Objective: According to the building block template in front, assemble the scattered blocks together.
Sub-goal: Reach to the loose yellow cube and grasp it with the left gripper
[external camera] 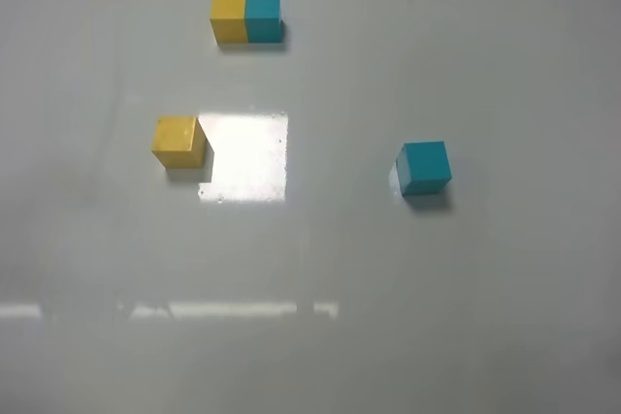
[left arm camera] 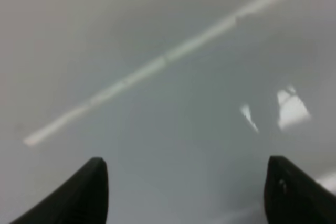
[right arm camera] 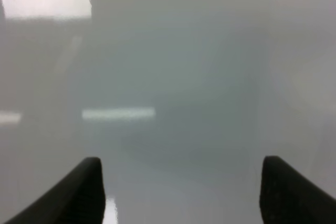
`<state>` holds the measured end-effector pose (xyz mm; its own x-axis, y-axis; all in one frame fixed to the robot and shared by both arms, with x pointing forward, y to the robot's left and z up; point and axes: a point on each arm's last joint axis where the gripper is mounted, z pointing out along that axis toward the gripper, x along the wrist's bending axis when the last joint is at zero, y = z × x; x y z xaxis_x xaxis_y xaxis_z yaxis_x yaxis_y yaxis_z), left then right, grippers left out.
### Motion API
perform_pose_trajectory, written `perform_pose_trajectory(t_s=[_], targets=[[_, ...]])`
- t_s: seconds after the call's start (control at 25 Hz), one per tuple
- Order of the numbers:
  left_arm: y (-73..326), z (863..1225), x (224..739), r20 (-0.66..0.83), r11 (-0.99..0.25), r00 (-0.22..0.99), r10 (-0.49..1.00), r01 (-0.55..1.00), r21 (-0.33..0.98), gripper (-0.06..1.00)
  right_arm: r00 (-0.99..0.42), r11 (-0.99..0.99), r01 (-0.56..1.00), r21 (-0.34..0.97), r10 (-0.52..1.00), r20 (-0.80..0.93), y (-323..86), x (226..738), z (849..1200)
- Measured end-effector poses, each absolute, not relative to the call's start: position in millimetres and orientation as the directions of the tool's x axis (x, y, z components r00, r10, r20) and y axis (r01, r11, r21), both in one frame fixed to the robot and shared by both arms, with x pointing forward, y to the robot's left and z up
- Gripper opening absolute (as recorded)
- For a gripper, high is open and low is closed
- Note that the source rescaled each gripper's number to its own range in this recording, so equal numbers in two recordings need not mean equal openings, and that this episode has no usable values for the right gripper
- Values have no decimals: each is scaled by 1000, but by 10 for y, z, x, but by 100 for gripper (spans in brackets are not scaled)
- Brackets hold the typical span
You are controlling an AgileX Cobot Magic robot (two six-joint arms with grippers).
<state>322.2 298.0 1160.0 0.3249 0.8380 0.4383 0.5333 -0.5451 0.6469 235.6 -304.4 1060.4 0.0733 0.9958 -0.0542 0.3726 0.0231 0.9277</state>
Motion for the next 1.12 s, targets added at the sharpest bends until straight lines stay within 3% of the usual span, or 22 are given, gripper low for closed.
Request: perform_pose_trajectory(t_s=[0.32,0.52,0.72,1.12], targets=[[2404,12051,3737,615,-800,514,598,336,496,84,73,23,373,928,996,-54,-3044,2356,10604],[2098,12150,3943,717,-934,603,350,163,319,84,73,23,373,928,996,-54,-3044,2356,10604],[1897,12118,4143,741,-981,645,188,81,178,84,73,23,373,928,996,-54,-3044,2356,10604],[1478,12032,4496,689,-985,708,158,64,159,84,73,23,373,928,996,-54,-3044,2356,10604]])
